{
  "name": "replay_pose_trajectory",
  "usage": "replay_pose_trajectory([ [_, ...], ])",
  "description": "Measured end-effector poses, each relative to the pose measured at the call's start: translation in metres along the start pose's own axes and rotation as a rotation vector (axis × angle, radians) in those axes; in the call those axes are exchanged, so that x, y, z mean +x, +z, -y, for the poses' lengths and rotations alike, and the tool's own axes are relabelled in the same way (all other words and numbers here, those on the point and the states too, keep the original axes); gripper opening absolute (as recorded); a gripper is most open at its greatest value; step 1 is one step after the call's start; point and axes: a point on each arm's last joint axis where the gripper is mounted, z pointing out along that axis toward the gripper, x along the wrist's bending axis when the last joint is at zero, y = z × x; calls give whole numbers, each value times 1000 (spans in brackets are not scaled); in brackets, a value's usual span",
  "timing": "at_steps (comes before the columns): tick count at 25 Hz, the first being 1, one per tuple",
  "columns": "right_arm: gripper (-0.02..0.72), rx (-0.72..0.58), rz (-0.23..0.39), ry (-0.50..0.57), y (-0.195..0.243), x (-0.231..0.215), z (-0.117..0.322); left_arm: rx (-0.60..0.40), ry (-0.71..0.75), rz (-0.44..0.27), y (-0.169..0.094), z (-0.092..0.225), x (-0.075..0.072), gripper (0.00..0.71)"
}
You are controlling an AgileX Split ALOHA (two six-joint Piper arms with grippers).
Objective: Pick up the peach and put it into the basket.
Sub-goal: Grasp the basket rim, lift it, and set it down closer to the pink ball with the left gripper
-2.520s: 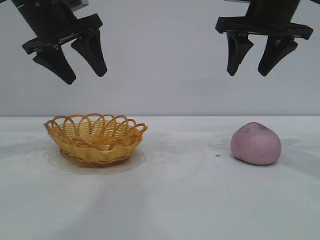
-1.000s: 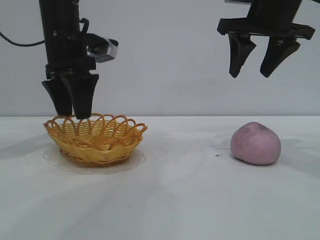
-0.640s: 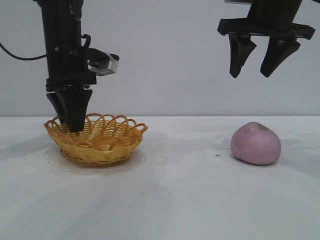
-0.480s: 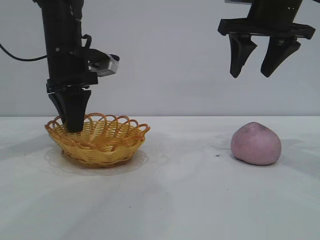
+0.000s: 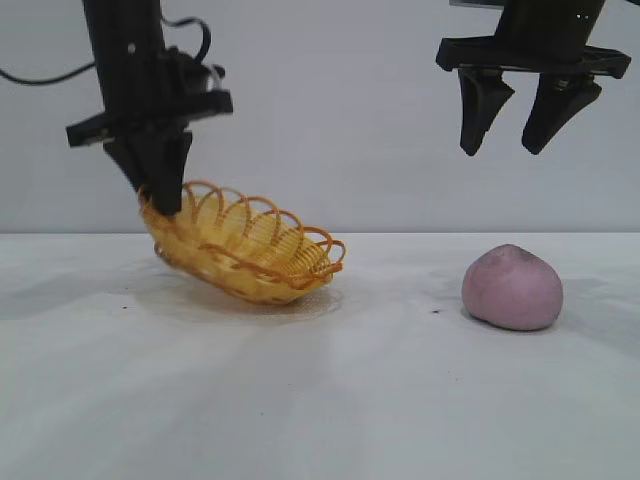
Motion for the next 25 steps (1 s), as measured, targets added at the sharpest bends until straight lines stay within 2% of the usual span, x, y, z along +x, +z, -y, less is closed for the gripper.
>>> replay_pose_trajectory([
  [6, 478, 0, 0, 0, 0, 0, 0, -61, -75, 58, -29, 3, -25, 0],
  [9, 478, 0, 0, 0, 0, 0, 0, -31, -81, 67, -29, 15, -41, 0],
  [11, 478, 0, 0, 0, 0, 0, 0, 23, -94, 64, -20, 30, -46, 0],
  [15, 478, 2, 0, 0, 0, 0, 0, 13, -163, 76, -9, 61, -47, 0],
  [20, 478, 2, 0, 0, 0, 0, 0, -50, -294, 154, 10, 91, -46, 0],
  [22, 478, 2, 0, 0, 0, 0, 0, -68, -343, 200, 20, 97, -47, 0],
  [25, 478, 3, 0, 0, 0, 0, 0, -79, -392, 232, 33, 99, -47, 0],
])
